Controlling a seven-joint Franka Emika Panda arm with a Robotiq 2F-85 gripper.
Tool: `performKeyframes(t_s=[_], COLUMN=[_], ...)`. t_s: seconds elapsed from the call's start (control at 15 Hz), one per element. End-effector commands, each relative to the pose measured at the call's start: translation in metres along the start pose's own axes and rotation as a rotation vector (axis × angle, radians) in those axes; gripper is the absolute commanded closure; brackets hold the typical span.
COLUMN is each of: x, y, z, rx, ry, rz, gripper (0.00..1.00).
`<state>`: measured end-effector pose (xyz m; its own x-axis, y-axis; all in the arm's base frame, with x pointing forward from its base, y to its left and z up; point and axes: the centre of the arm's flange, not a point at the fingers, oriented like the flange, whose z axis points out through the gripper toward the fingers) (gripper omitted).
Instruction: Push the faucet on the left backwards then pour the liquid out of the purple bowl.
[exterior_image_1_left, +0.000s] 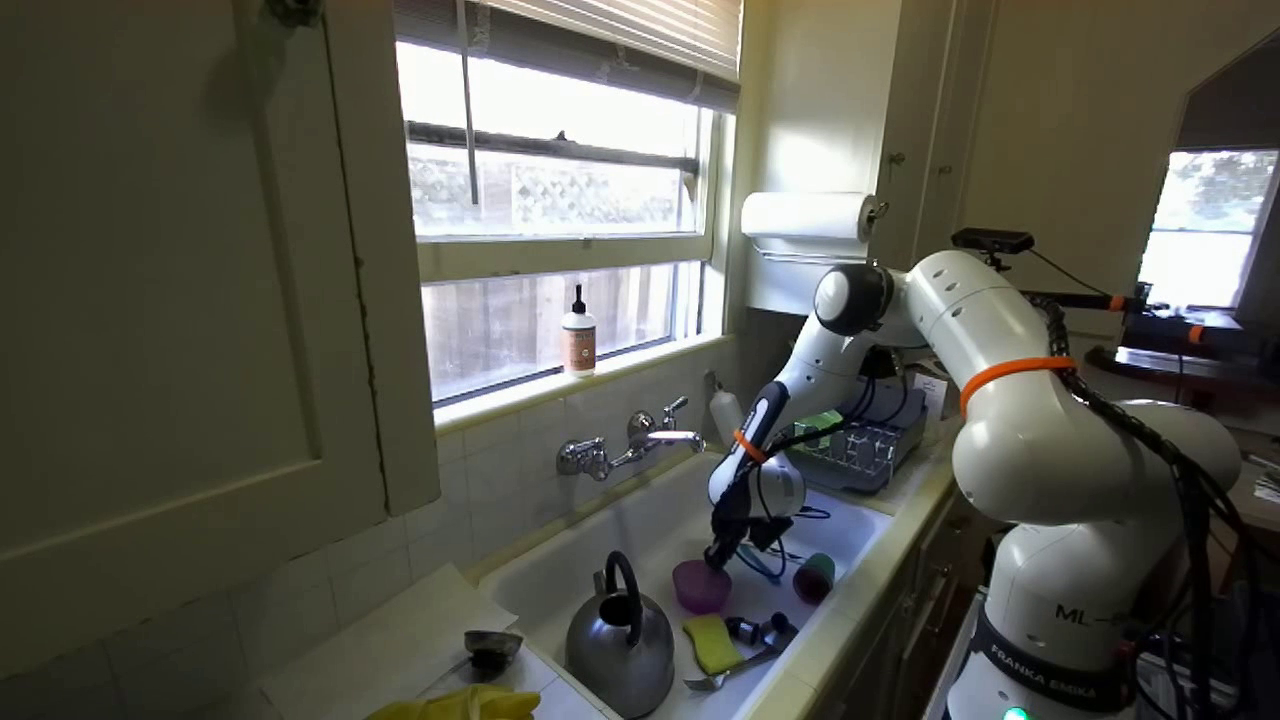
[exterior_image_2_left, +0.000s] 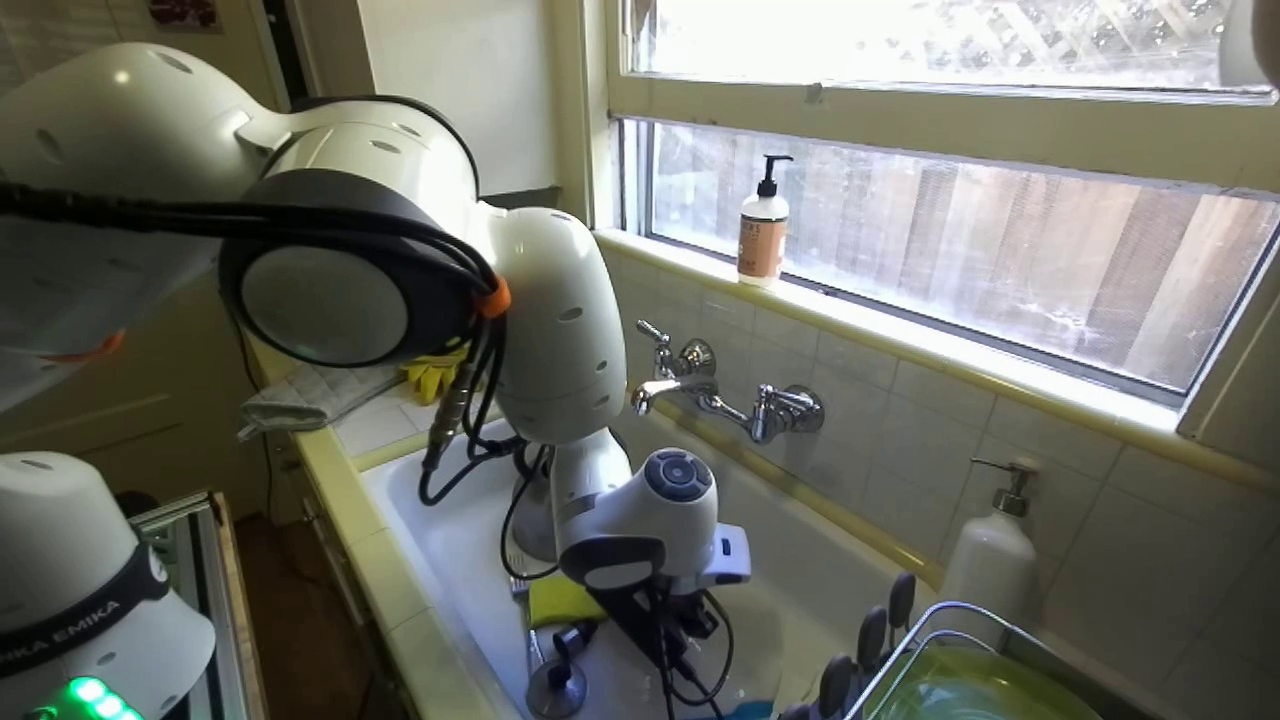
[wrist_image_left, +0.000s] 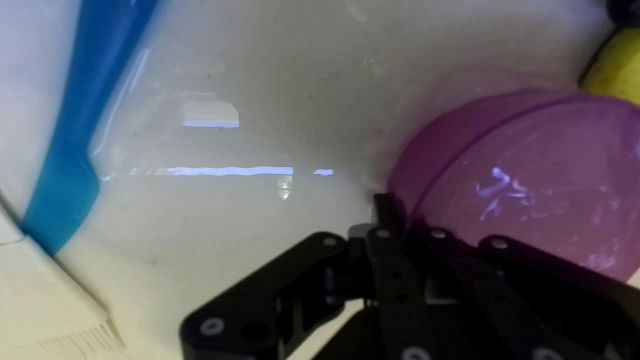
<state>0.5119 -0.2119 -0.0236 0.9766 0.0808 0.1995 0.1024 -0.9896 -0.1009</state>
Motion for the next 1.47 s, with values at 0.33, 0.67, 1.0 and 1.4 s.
performKeyframes(t_s=[0.33, 0.67, 1.0, 1.4], x=[0.006, 0.005, 0.002, 0.007], y=[0.01, 0.013, 0.024, 0.029], z=[-0.017, -0.034, -0.053, -0.081], rx=[0.006, -0.031, -0.048, -0.16], ry=[-0.002, -0.012, -0.093, -0.197], rz=[-0.002, -0.043, -0.112, -0.163], gripper=[0.99, 0.99, 0.99, 0.99])
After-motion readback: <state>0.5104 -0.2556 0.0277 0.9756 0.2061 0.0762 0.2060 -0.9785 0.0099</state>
